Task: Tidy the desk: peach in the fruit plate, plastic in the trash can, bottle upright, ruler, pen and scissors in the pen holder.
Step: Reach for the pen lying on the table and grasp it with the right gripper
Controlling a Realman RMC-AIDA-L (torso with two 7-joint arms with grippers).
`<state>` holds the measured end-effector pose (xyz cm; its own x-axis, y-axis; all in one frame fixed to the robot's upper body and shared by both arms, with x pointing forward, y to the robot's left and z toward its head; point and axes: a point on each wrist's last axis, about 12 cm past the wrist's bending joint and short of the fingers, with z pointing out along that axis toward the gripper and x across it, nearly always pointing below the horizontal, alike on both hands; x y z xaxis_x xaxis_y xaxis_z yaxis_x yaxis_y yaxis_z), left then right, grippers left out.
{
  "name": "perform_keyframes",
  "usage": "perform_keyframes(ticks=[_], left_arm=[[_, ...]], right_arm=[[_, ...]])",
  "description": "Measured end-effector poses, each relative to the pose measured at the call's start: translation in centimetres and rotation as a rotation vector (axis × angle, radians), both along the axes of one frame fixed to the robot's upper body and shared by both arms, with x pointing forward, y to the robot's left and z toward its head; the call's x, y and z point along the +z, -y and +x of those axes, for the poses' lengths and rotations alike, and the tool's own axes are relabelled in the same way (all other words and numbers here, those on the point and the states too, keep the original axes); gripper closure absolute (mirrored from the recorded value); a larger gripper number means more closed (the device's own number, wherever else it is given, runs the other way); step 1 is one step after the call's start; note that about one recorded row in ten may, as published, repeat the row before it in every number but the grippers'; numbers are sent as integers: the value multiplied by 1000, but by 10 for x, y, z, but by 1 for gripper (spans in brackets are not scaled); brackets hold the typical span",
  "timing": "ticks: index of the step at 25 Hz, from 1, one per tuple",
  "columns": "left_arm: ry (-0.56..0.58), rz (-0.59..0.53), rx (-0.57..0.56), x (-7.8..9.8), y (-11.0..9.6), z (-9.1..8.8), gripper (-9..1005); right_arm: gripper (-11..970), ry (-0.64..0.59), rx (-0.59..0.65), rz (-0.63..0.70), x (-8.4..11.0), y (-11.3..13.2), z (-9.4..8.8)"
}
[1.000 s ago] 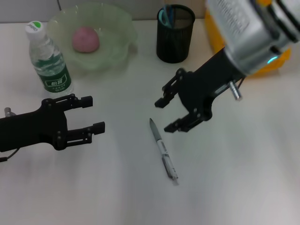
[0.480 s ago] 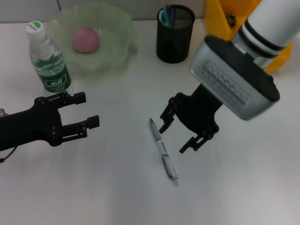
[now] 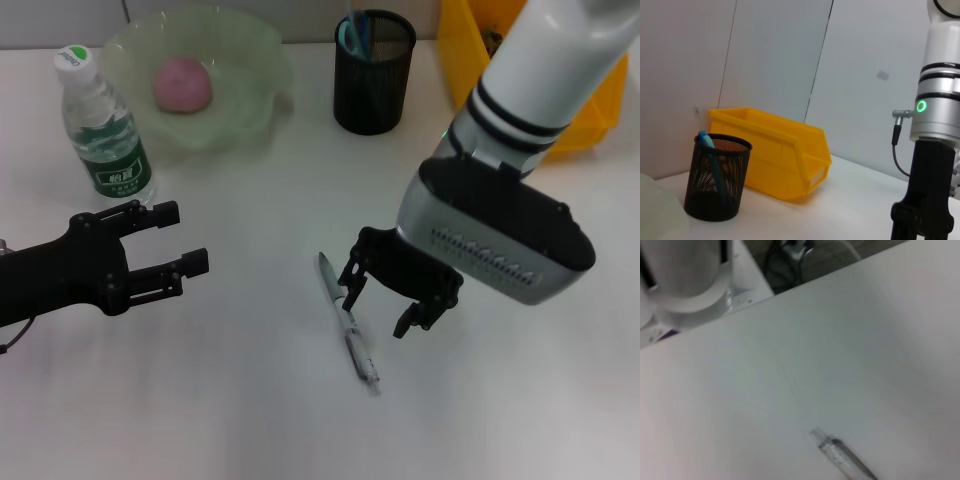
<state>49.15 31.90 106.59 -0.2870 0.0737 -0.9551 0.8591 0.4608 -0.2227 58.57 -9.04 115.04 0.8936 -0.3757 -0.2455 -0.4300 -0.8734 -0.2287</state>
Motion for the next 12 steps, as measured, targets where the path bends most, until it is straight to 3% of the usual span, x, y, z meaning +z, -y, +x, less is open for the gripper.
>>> perform_keyframes(ticks=[12], left_arm=[[3,8,0,1,0,1,213]], right_arm=[[385,84,193,-45,-4,-18,-7]])
